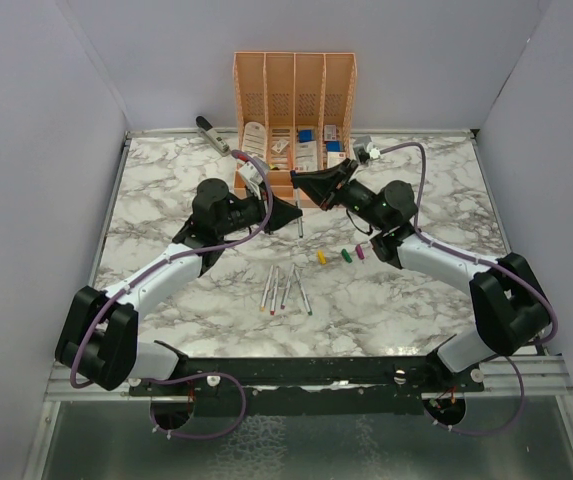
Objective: Insert the pens into the pen caps
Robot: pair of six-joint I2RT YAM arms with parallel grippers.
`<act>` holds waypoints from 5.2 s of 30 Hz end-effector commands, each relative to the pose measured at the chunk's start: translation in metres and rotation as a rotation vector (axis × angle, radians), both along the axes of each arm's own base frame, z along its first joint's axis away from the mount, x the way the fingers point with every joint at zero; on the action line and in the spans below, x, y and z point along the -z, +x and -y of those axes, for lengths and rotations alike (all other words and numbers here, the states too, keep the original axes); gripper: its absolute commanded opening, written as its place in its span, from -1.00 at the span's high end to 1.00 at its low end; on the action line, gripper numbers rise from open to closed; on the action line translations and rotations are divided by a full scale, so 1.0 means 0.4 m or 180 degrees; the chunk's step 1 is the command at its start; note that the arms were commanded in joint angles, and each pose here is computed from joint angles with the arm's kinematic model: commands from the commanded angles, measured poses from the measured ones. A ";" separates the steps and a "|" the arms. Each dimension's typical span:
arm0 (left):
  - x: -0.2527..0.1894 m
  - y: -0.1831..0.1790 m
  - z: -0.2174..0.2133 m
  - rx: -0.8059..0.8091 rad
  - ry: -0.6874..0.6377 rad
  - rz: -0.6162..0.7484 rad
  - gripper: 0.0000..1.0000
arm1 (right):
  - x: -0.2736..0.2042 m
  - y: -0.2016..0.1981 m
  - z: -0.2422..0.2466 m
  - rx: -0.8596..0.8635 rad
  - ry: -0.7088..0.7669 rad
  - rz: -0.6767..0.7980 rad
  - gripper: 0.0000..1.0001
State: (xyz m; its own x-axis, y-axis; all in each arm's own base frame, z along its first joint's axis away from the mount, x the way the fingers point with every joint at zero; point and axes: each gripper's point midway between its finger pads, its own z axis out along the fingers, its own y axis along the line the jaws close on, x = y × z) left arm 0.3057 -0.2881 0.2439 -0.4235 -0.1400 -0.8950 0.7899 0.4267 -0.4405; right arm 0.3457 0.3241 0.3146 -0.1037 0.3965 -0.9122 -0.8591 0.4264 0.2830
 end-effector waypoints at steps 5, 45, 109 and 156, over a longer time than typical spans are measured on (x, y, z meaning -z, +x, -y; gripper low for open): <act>-0.077 0.011 -0.014 -0.0159 -0.0119 0.0349 1.00 | 0.023 -0.015 -0.010 -0.0100 -0.0054 -0.0068 0.98; -0.399 0.118 -0.158 -0.1337 -0.0485 0.1498 1.00 | 0.377 -0.008 -0.056 -0.0110 -0.1586 -0.1018 0.98; 0.544 0.145 -0.304 -0.1531 0.2468 -0.2238 0.83 | 0.186 0.219 0.229 0.1502 -0.0738 -0.1634 -1.00; 0.418 -0.187 -0.197 -0.1179 0.2546 -0.2320 0.04 | 0.303 0.195 0.309 0.1909 -0.1213 -0.1699 -0.83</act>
State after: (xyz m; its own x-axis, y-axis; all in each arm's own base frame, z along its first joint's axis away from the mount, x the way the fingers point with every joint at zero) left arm 0.2369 -0.2185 0.0844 -0.9144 0.1428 -0.3789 0.2641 0.9196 -0.2908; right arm 0.4243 0.2057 0.1812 -0.4517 0.1934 -0.8710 -0.2557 0.9072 0.3340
